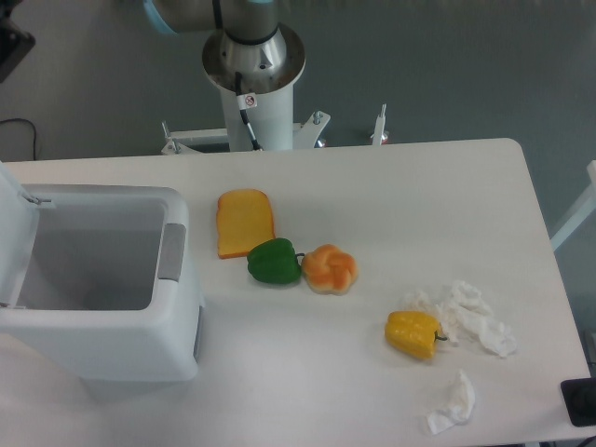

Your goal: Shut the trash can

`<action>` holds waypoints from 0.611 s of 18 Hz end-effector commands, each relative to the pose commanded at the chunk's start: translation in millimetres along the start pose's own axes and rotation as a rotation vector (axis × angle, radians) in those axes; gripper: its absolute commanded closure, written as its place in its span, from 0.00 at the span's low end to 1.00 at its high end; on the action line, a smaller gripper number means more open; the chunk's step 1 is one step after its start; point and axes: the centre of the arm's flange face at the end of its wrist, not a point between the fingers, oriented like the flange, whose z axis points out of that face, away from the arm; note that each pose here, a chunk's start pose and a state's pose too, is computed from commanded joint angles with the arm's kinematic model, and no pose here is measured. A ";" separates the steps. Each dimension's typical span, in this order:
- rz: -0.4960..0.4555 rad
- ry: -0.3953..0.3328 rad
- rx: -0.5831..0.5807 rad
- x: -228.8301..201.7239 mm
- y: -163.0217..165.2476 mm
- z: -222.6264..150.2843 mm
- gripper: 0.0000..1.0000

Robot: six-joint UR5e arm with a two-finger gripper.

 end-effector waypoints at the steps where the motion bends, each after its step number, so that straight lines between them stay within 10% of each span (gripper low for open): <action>1: 0.002 0.009 -0.008 0.6 0.2 5.8 0.00; 11: 0.012 0.057 -0.048 5.5 4.7 39.6 0.00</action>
